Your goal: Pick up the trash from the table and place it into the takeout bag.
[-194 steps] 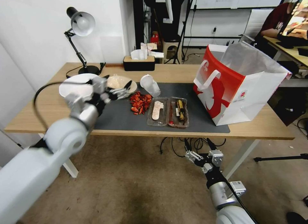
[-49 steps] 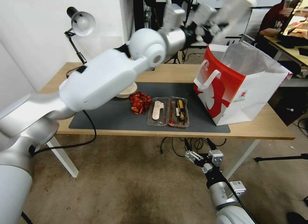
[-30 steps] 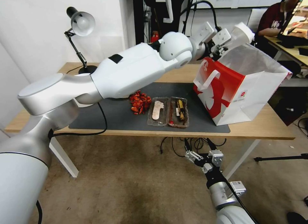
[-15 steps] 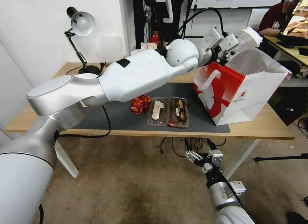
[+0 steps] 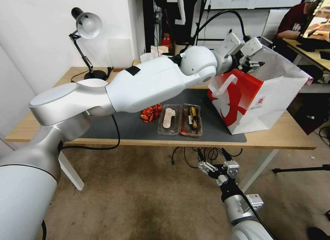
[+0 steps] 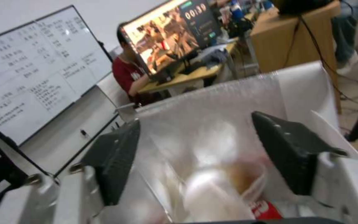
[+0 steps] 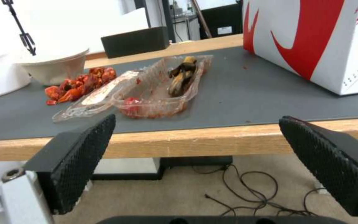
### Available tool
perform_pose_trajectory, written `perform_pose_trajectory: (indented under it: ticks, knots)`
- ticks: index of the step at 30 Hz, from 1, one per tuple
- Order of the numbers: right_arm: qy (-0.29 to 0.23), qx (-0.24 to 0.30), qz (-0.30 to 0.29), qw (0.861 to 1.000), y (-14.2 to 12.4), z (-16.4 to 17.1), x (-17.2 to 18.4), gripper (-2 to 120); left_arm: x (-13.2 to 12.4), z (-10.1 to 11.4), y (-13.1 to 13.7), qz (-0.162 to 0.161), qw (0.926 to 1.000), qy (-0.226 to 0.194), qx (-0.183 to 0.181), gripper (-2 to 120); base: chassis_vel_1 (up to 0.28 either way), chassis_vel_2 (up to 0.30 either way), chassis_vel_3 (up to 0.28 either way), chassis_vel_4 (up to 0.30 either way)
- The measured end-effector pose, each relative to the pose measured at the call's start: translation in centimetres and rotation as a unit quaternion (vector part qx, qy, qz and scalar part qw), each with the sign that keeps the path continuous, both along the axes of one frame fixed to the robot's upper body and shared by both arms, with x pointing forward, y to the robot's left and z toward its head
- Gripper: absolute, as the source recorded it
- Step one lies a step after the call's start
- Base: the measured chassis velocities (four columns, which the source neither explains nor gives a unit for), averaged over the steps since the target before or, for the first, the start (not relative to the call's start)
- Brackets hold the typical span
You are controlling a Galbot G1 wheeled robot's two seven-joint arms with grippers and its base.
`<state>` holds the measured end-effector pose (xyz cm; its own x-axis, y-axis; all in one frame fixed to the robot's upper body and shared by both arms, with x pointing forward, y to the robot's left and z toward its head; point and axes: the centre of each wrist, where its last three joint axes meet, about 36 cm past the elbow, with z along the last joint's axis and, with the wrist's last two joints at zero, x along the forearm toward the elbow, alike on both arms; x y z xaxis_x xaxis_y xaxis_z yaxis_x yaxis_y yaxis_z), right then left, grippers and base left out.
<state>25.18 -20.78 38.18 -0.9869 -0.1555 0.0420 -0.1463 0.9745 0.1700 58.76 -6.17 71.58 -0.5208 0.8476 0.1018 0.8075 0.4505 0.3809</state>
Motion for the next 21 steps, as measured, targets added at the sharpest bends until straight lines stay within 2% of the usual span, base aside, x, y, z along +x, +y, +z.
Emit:
perform_pose_trajectory:
  ticks: [2,3,6,7,10,11,12,13,15,16,19,20,21]
  knots:
    - [0.000,0.000,0.000,1.000,0.0,0.0,0.0,100,-0.5,0.5,1.0,0.007,0.9998,-0.004,-0.019,83,0.000,0.000,0.000,0.000]
    - [0.000,0.000,0.000,1.000,0.0,0.0,0.0,100,-0.5,0.5,1.0,0.007,0.9998,-0.004,-0.019,83,0.000,0.000,0.000,0.000]
    - [0.000,0.000,0.000,1.000,0.0,0.0,0.0,100,-1.3,0.3,3.5,0.021,0.9990,-0.004,-0.039,96,0.000,0.000,0.000,0.000]
    - [0.000,0.000,0.000,1.000,0.0,0.0,0.0,100,-1.3,0.3,3.5,0.021,0.9990,-0.004,-0.039,96,0.000,0.000,0.000,0.000]
    - [0.000,0.000,0.000,1.000,0.0,0.0,0.0,100,-2.0,-0.3,6.1,0.034,0.9979,-0.001,-0.056,99,0.000,0.000,0.000,0.000]
    - [0.000,0.000,0.000,1.000,0.0,0.0,0.0,100,-2.6,-0.7,8.1,0.044,0.9967,0.001,-0.069,100,0.000,0.000,0.000,0.000]
    - [0.000,0.000,0.000,1.000,0.0,0.0,0.0,100,-2.6,-0.7,8.1,0.044,0.9967,0.001,-0.069,100,0.000,0.000,0.000,0.000]
    - [0.000,0.000,0.000,1.000,0.0,0.0,0.0,100,-3.3,-0.9,9.3,0.047,0.9959,0.002,-0.078,100,0.000,0.000,0.000,0.000]
    - [0.000,0.000,0.000,1.000,0.0,0.0,0.0,100,-5.6,-1.7,13.7,0.061,0.9926,0.000,-0.105,100,0.000,0.000,0.000,0.000]
    - [0.000,0.000,0.000,1.000,0.0,0.0,0.0,100,-5.6,-1.7,13.7,0.061,0.9926,0.000,-0.105,100,0.000,0.000,0.000,0.000]
    - [0.000,0.000,0.000,1.000,0.0,0.0,0.0,100,-7.4,-2.8,19.0,0.097,0.9877,-0.007,-0.122,100,0.000,0.000,0.000,0.000]
    - [0.000,0.000,0.000,1.000,0.0,0.0,0.0,100,-7.4,-2.8,19.0,0.097,0.9877,-0.007,-0.122,100,0.000,0.000,0.000,0.000]
    - [0.000,0.000,0.000,1.000,0.0,0.0,0.0,100,-8.1,-3.4,20.9,0.113,0.9856,-0.015,-0.124,100,0.000,0.000,0.000,0.000]
